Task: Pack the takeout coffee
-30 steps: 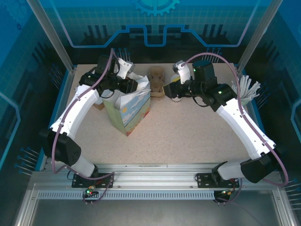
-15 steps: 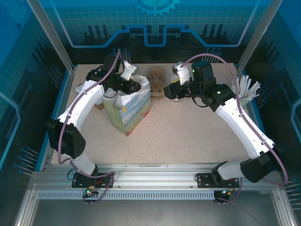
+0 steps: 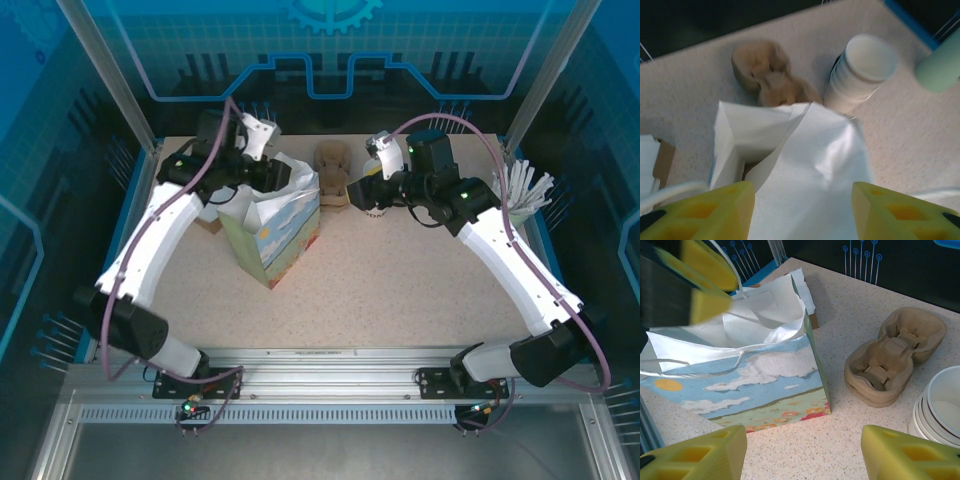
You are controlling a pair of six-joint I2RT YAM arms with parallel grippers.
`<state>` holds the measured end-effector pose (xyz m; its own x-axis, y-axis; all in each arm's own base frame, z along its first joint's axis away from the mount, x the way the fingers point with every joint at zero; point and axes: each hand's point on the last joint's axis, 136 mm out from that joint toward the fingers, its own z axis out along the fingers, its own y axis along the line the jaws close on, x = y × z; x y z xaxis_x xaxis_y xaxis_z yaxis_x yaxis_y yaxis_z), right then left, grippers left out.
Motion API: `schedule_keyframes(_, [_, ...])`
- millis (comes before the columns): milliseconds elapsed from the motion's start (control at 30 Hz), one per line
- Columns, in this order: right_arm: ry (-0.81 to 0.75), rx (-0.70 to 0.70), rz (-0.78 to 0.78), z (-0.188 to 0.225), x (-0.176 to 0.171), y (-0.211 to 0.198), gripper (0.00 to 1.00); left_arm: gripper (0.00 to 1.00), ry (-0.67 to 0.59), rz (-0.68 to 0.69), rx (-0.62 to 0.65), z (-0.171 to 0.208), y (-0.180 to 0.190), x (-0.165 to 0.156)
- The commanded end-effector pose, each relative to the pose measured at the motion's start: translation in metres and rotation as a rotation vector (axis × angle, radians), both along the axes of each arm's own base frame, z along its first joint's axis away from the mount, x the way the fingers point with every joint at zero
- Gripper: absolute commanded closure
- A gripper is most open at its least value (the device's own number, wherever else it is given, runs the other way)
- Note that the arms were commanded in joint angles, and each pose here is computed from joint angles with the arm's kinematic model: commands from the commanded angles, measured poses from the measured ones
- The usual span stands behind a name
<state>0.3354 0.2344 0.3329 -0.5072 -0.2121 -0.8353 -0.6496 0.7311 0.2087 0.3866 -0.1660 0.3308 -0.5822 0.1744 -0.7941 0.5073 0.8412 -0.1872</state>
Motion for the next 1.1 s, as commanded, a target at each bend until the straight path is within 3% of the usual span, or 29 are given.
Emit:
schedule_keyframes(0, [0.002, 0.02, 0.0, 0.002, 0.001, -0.001, 0.37, 0.45, -0.074, 0.025, -0.047, 0.03, 0.004, -0.015])
schedule_keyframes(233, [0.002, 0.022, 0.002, 0.001, 0.001, 0.0, 0.37, 0.42, 0.016, 0.075, -0.014, 0.007, 0.023, -0.058])
schedule_keyframes(433, [0.009, 0.03, 0.012, 0.001, 0.0, 0.002, 0.37, 0.43, 0.112, 0.045, 0.021, -0.025, 0.021, -0.068])
schedule_keyframes(667, [-0.002, 0.027, 0.008, 0.006, -0.003, -0.001, 0.37, 0.77, 0.165, 0.134, 0.101, -0.06, 0.034, -0.05])
schedule_keyframes(767, [-0.005, 0.022, 0.007, 0.006, -0.004, -0.002, 0.37, 0.84, 0.199, 0.139, 0.101, -0.076, 0.033, -0.048])
schedule_keyframes(933, [0.0, 0.022, 0.01, 0.005, -0.004, -0.001, 0.37, 0.85, 0.248, 0.176, 0.12, -0.095, 0.038, -0.047])
schedule_keyframes(1067, [-0.002, 0.022, 0.009, 0.007, -0.004, -0.002, 0.37, 0.74, 0.18, 0.196, 0.082, -0.07, 0.038, -0.044])
